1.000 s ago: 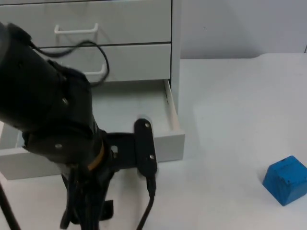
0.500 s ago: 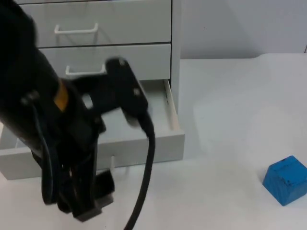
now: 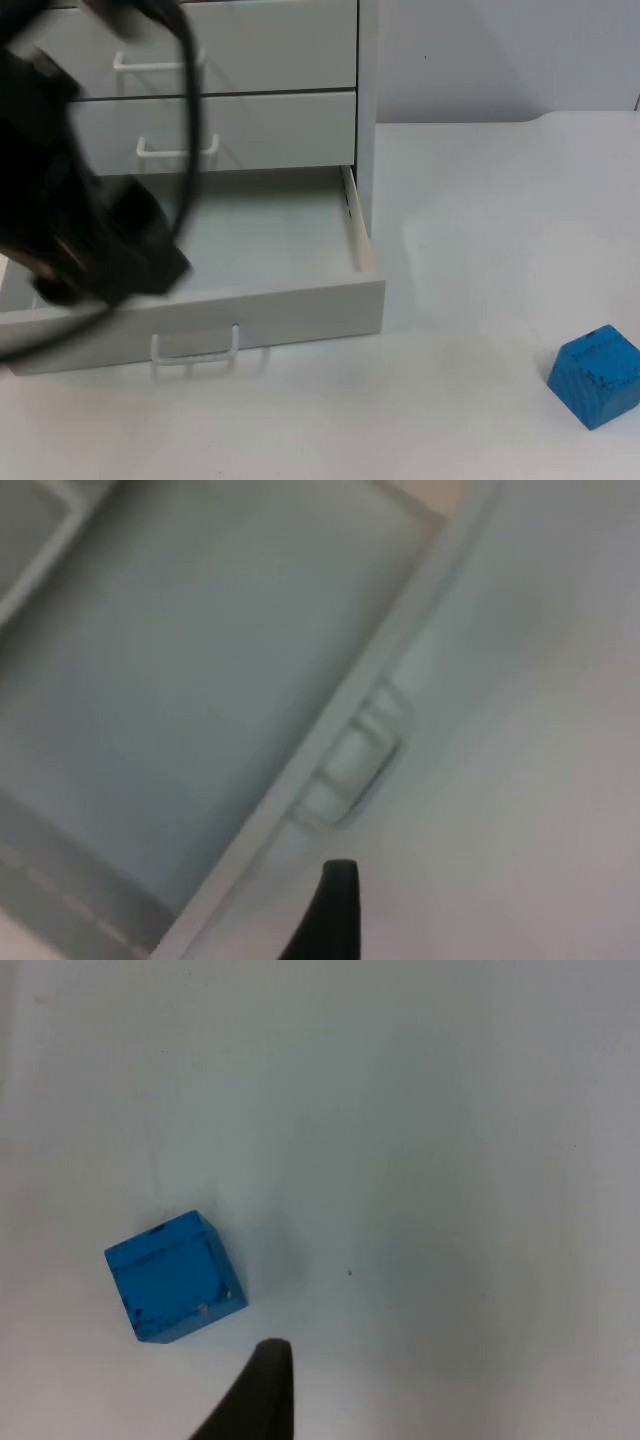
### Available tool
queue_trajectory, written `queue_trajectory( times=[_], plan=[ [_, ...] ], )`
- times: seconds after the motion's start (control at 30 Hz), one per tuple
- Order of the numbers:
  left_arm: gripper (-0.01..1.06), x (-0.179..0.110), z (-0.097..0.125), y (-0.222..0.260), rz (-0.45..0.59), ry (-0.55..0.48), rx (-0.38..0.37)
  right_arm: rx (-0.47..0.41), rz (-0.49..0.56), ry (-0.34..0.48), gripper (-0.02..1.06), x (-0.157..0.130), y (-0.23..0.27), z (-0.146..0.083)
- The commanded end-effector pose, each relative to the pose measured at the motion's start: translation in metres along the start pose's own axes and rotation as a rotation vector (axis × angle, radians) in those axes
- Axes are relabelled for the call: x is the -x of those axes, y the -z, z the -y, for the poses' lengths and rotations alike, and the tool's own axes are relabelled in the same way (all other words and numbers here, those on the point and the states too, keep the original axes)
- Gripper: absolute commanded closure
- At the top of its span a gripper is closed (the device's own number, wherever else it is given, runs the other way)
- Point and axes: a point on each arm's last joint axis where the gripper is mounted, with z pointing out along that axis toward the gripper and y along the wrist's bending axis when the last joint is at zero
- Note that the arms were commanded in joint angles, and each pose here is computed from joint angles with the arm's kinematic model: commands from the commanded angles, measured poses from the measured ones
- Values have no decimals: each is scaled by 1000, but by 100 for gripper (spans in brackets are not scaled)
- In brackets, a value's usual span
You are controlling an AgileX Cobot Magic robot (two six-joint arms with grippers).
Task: Open the drawer with the left hand, place the block into the drawer with the right hand, then close the drawer with the left hand.
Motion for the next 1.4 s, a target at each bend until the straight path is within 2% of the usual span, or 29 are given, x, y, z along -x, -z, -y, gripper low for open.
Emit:
queue_trajectory(
  times=[0.0,0.03,0.1,0.2,0.23,0.4,0.43,0.57,0.6,0.63,0.73,0.77,0.87,0.9,1.1,1.17,1.37],
  plan=[
    [24,-4,-7,13,24,92,16,2,9,-1,-1,2,2,0],
    [24,-7,-12,24,55,143,39,2,9,-1,-1,2,2,0],
    [24,-10,-16,33,76,184,58,2,9,-1,-1,2,2,0],
    [24,-21,-28,61,163,304,135,2,9,-1,-1,2,2,0],
    [24,-21,-28,61,163,304,135,2,9,-1,-1,2,2,0],
    [24,-48,-33,107,286,428,266,8,7,-7,-1,2,2,-1],
    [24,-48,-33,107,286,428,266,8,7,-7,-1,2,2,-1],
    [24,-69,-32,131,328,518,385,24,-6,-24,-1,0,2,-2],
    [24,-69,-32,131,328,518,385,24,-6,-24,-1,0,2,-2],
    [24,-74,-31,138,343,530,426,24,-11,-24,-1,0,2,-2],
    [20,-86,-25,150,368,535,482,25,-15,-23,-1,0,2,-2],
    [20,-86,-25,150,368,535,482,25,-15,-23,-1,0,2,-2],
    [2,-96,-17,158,389,547,492,25,-15,-23,-1,0,2,-2],
    [0,-99,-14,160,387,553,489,25,-19,-23,-1,-1,2,-2],
    [0,-106,-9,162,391,617,476,26,-34,-23,-1,-2,2,-2],
    [0,-105,-7,164,422,663,458,26,-34,-23,-1,-2,2,-2],
    [0,-105,-6,163,416,665,444,33,-43,-30,-1,-3,2,-3]
  ],
)
